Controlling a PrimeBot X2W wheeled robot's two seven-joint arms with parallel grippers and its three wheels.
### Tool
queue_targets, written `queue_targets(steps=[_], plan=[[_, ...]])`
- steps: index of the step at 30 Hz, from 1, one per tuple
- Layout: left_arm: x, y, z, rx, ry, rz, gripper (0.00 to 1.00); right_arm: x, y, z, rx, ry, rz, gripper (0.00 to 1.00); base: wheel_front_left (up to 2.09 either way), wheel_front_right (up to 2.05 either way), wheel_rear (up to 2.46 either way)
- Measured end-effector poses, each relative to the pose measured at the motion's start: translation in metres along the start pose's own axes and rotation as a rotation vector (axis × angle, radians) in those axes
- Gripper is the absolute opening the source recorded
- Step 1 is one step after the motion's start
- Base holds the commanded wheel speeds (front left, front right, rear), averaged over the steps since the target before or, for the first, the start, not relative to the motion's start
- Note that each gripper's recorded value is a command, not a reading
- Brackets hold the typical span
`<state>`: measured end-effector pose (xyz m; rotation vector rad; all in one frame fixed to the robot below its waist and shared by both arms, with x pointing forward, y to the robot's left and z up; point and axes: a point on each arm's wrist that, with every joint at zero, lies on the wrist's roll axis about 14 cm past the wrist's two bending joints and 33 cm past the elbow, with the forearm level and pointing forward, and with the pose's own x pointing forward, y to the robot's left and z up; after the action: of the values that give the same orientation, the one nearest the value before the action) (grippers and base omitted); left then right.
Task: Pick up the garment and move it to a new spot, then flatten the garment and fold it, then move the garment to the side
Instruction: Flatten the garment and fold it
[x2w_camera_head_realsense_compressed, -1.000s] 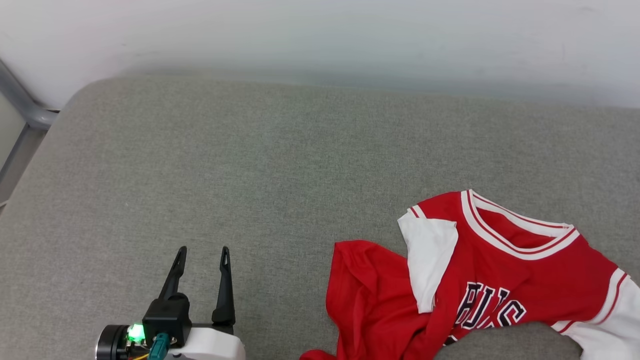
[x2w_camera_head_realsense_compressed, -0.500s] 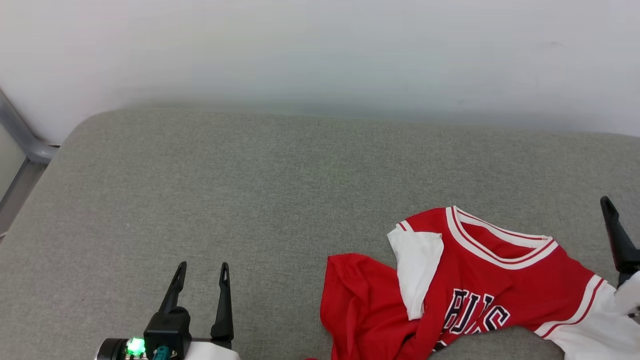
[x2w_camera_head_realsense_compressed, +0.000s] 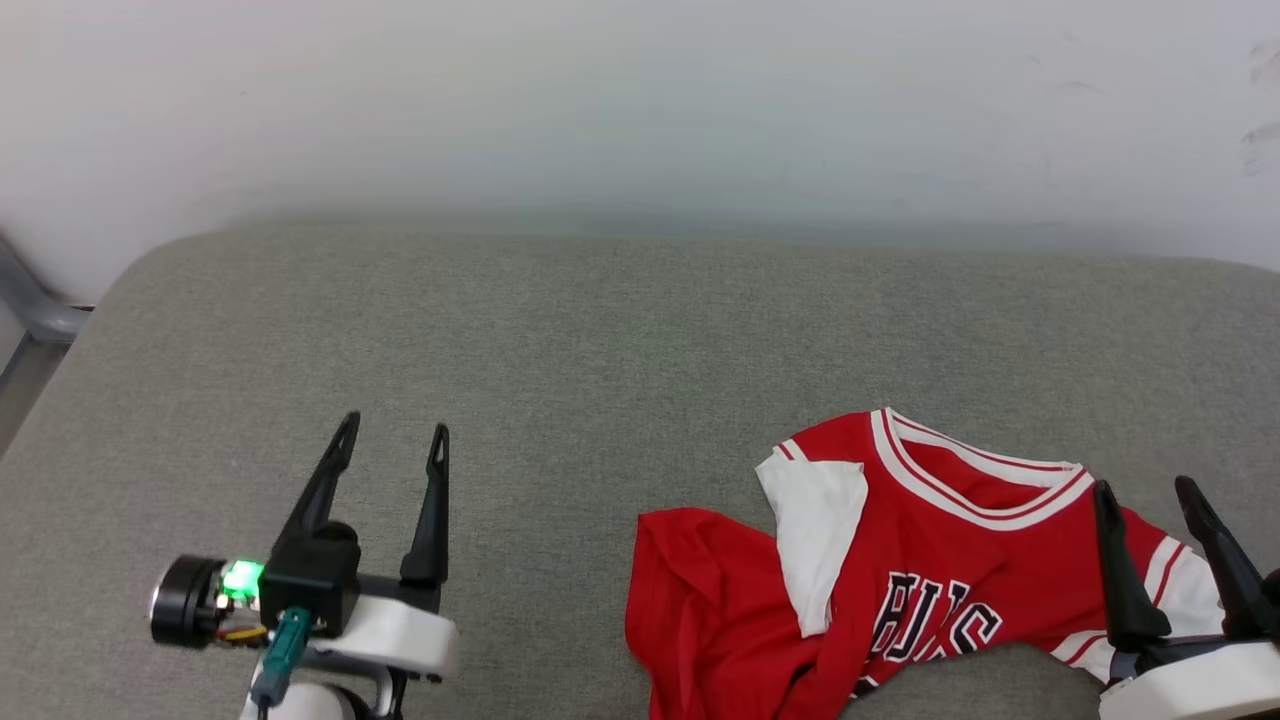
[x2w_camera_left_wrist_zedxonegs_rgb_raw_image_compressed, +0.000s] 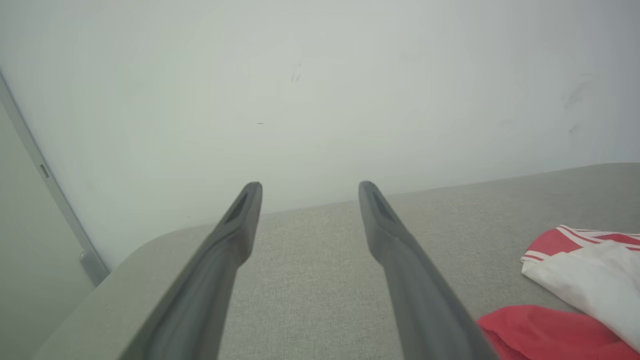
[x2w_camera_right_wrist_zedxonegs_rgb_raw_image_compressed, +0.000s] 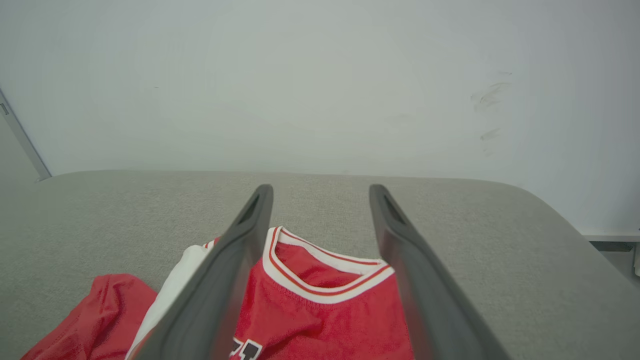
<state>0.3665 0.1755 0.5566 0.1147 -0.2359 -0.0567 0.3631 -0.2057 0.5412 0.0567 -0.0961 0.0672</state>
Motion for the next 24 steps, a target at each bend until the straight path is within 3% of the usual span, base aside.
queue_targets(steps=[6, 12, 15, 24], plan=[[0.044, -0.023, 0.033, 0.023, -0.116, -0.175, 1.0, -0.008, -0.007, -0.009, 0.004, 0.026, -0.032, 1.0, 0.0, 0.0, 0.0], [0.083, -0.073, 0.044, -0.003, -0.109, -0.402, 1.0, -0.008, -0.016, -0.016, -0.008, 0.046, -0.058, 1.0, 0.0, 0.0, 0.0], [0.093, -0.109, 0.046, -0.055, -0.044, -0.548, 1.0, -0.007, -0.02, -0.021, -0.008, 0.057, -0.072, 1.0, 0.0, 0.0, 0.0], [0.103, -0.185, 0.019, -0.073, 0.274, -0.884, 1.0, -0.001, -0.037, -0.03, -0.017, 0.067, -0.122, 1.0, 0.0, 0.0, 0.0]])
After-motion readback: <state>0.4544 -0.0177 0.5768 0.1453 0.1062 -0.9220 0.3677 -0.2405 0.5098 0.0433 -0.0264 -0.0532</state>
